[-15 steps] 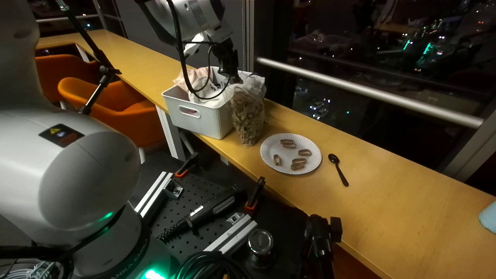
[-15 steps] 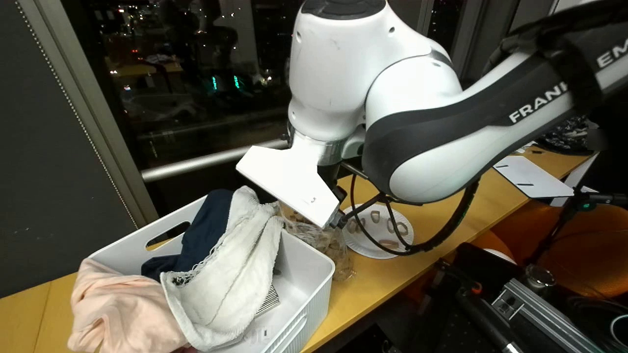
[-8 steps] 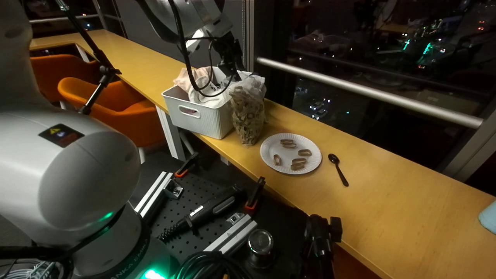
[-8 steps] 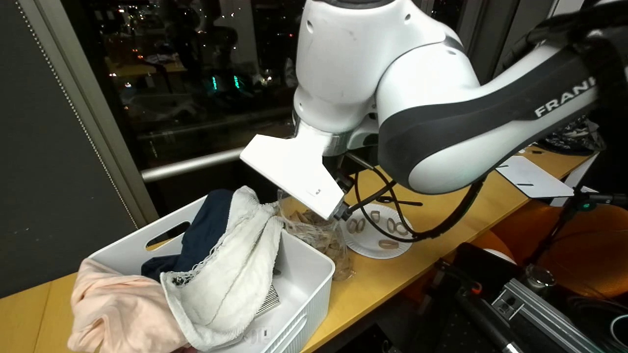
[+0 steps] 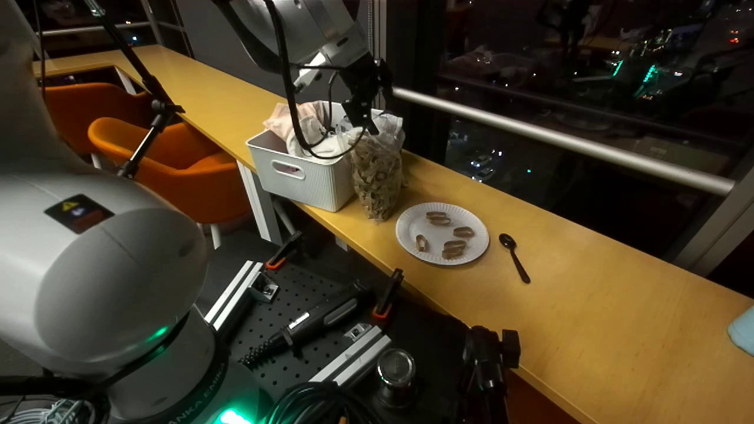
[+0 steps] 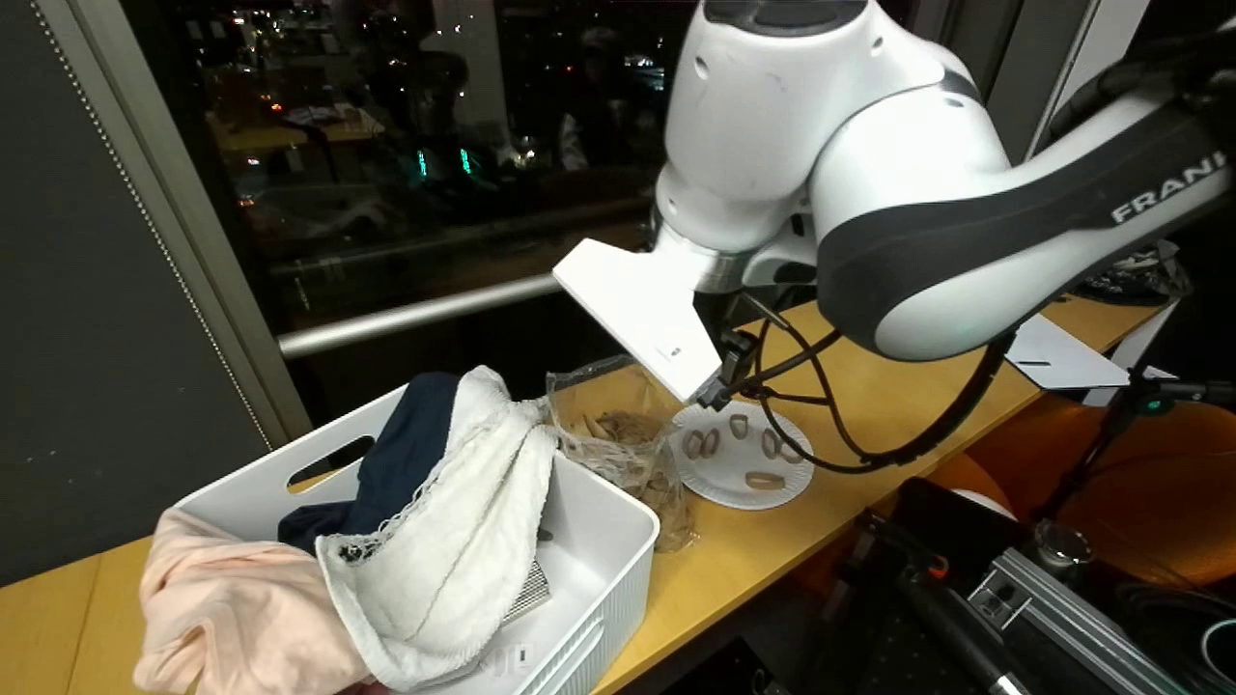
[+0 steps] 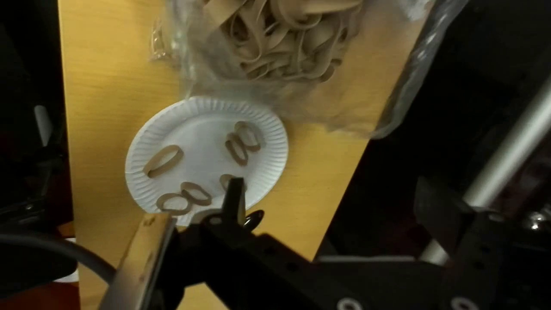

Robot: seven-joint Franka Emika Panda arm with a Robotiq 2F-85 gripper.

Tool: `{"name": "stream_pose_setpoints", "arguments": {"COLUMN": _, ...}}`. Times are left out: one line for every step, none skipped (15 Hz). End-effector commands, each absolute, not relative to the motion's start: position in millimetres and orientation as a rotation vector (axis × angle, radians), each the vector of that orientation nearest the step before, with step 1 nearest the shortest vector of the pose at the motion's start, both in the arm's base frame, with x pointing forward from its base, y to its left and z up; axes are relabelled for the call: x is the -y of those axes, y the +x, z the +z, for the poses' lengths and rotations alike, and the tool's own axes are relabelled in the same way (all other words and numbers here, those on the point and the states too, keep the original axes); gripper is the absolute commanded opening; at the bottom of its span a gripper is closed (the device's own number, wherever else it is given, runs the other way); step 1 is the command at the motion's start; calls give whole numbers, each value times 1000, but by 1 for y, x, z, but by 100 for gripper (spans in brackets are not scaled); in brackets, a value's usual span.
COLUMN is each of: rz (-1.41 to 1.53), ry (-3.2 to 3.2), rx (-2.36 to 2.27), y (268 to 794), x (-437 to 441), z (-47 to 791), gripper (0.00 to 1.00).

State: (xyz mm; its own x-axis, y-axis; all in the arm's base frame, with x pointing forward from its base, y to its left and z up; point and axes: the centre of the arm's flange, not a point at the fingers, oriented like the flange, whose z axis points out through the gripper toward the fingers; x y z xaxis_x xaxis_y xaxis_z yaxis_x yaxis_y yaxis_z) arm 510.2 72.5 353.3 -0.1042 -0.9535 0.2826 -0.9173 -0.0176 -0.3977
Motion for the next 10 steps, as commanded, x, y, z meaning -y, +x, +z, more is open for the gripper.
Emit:
{"name": "stream_pose_setpoints", "arguments": {"rz": -644, "ry": -1929, "rx": -2275, "y": 478, "x": 8, "z": 319, "gripper": 100}}
{"name": "stream_pose_setpoints", "arguments": {"rz": -592, "ry": -1905, "rx": -2308, "y": 476, "x": 30, "z": 308, "gripper": 100}}
{"name": "stream_pose_setpoints", "arguments": {"rz": -533, "ry": -1886, "rx": -2330, "y": 475, "x": 50, "z": 297, "gripper": 100}}
{"name": "stream_pose_setpoints", "arguments": {"rz": -480, "ry": -1867, "rx": -2354, "y": 477, "x": 67, "z": 287, "gripper": 100}}
{"name": "stream_pose_setpoints", "arguments": {"rz": -421, "ry": -1845, "rx": -2373, "y": 477, "x": 81, "z": 281, "gripper": 100}}
{"name": "stream_pose_setpoints", "arguments": {"rz": -373, "ry": -1827, "rx": -2386, "y": 483, "x": 96, "z": 270, "gripper": 100}}
{"name": "stream_pose_setpoints", "arguments": {"rz": -329, "ry": -1817, "rx": -2387, "y": 485, "x": 108, "z": 264, "gripper": 100}}
{"name": "stream_pose_setpoints", "arguments": {"rz": -276, "ry": -1822, "rx": -2371, "y": 491, "x": 115, "z": 255, "gripper": 100}}
{"name": "stream_pose_setpoints", "arguments": {"rz": -231, "ry": -1827, "rx": -2355, "y": 493, "x": 119, "z": 246, "gripper": 100}}
{"name": "stream_pose_setpoints", "arguments": {"rz": -179, "ry": -1834, "rx": -2339, "y": 496, "x": 120, "z": 237, "gripper": 100}}
